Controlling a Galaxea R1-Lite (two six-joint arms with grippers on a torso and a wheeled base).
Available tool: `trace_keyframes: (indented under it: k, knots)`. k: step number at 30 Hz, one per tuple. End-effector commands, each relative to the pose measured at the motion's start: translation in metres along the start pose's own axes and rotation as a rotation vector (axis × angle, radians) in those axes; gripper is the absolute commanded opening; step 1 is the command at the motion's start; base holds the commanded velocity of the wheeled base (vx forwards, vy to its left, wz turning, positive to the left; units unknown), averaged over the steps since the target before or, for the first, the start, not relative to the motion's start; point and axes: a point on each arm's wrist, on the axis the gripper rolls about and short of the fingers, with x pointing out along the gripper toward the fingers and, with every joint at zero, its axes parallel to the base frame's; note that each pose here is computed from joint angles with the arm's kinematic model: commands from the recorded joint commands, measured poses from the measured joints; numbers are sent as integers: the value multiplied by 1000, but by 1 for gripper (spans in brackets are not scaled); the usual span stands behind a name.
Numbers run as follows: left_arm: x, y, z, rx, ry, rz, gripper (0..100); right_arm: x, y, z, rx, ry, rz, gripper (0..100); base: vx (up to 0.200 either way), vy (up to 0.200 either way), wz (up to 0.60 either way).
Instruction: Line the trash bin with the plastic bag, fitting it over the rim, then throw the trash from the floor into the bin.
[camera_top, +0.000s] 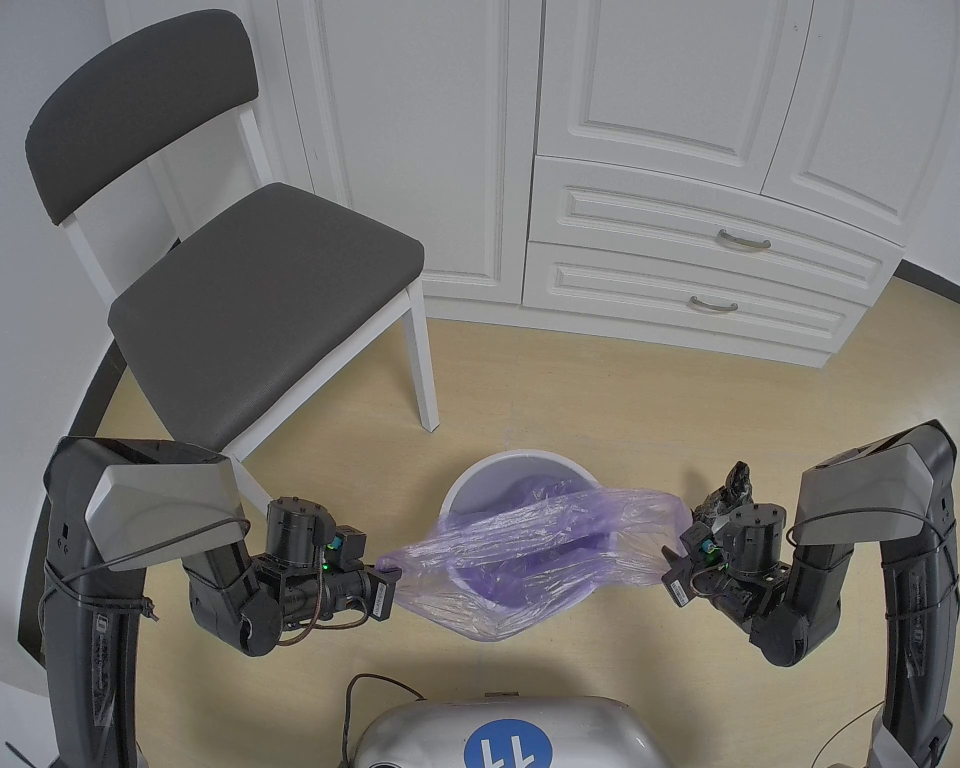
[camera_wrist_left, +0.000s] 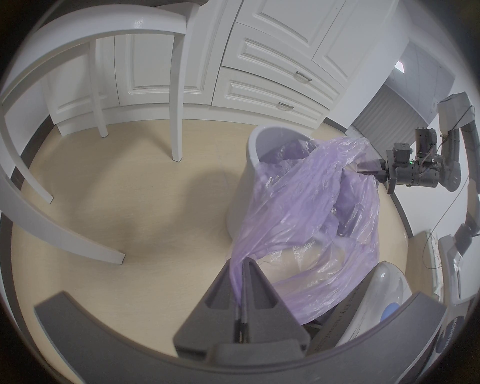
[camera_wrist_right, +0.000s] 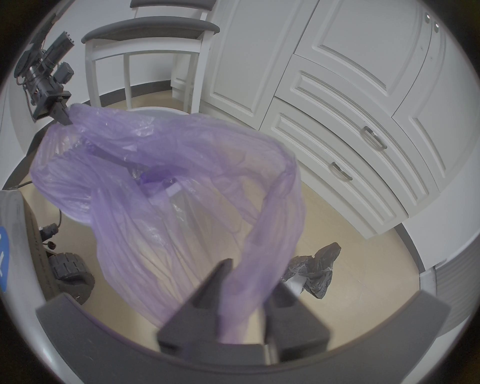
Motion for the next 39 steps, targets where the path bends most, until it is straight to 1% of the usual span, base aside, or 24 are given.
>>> trace_keyframes:
  k: [1,2,3,6,9,12,14,16,17,21,23,25,30,34,39]
  knots:
    - [-3,2,5,-2,-27,4,0,-17,-18,16,25,-105,72,100,0,0,0]
    - [-5,3,8,-3,-41,9,0,-23,-24,17,35,-141,127,100,0,0,0]
    - [-6,3,10,-1,-48,9,0,-27,-32,17,46,-168,165,100,0,0,0]
    - [-7,3,13,1,-55,9,0,-32,-53,17,86,-221,204,100,0,0,0]
    - [-6,4,10,-3,-47,11,0,-38,-72,20,155,-263,227,100,0,0,0]
    - [-1,2,2,1,-21,4,0,-45,-84,25,235,-306,288,100,0,0,0]
    - [1,2,-1,1,-12,4,0,-48,-89,26,259,-315,319,100,0,0,0]
    - [1,2,-2,1,-10,4,0,-49,-91,26,267,-316,328,100,0,0,0]
    - [1,3,-1,1,-10,6,0,-52,-97,23,281,-318,348,100,0,0,0]
    - [3,5,-3,-4,-2,11,0,-51,-99,17,300,-316,405,100,0,0,0]
    - [2,5,-3,-6,-1,13,0,-51,-99,17,301,-315,406,100,0,0,0]
    - [7,9,-8,-11,10,17,0,-48,-102,10,310,-301,406,100,0,0,0]
    - [12,11,-11,-14,15,22,0,-48,-104,9,313,-300,397,100,0,0,0]
    - [15,24,-14,-33,19,49,0,-50,-114,6,319,-301,365,100,0,0,0]
    - [15,29,-13,-46,40,57,0,-54,-123,3,320,-324,377,100,0,0,0]
